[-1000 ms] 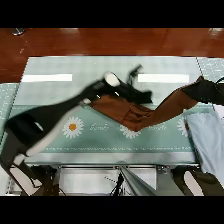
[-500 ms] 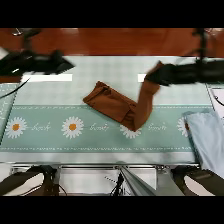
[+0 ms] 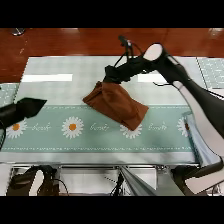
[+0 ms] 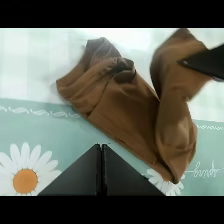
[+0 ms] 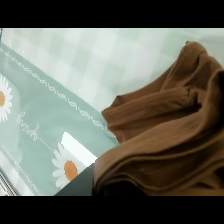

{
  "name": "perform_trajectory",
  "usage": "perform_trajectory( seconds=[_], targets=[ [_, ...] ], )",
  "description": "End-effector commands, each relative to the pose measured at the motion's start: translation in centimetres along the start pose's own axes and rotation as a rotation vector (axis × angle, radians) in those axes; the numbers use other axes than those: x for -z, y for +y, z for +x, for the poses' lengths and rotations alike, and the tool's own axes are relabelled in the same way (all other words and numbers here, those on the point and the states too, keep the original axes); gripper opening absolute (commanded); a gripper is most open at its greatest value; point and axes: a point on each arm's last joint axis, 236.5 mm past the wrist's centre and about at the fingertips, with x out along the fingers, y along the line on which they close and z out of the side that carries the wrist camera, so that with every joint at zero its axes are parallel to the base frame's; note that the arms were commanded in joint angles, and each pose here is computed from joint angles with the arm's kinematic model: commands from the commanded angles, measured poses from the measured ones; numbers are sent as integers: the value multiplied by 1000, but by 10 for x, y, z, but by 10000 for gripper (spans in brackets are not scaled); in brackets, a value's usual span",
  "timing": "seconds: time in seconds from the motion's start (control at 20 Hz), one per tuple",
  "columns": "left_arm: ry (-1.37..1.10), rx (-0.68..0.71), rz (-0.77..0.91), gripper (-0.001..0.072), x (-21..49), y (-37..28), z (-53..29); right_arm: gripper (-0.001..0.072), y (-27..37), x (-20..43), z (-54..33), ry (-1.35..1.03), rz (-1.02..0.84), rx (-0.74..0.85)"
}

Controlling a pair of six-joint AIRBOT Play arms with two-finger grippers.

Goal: Fold the shirts.

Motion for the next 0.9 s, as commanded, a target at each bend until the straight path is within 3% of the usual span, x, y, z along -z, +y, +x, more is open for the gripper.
perform_trajectory(
  seconds=[0.0, 0.1, 0.15, 0.25, 0.5, 0.75, 0.85],
  targets=[
    [-8, 21, -56, 24, 25, 1, -1, 27, -2, -7, 35, 23, 72, -54],
    [12, 22, -76, 24, 32, 6, 4, 31, 7, -4, 44, 38, 112, -105],
    [19, 19, -84, 24, 34, 8, 7, 138, 10, 1, 49, 52, 112, -109],
    [19, 11, -97, 24, 33, 13, 11, 630, 17, 13, 51, 92, 92, -120],
    [26, 0, -117, 24, 32, 20, 17, 624, -6, 19, -42, 190, 53, -77],
    [22, -1, -119, 24, 31, 20, 17, 624, -103, 28, -240, 11, -8, 540],
    [13, -3, -118, 24, 29, 21, 17, 624, -123, 53, -286, -180, 63, 656]
  ],
)
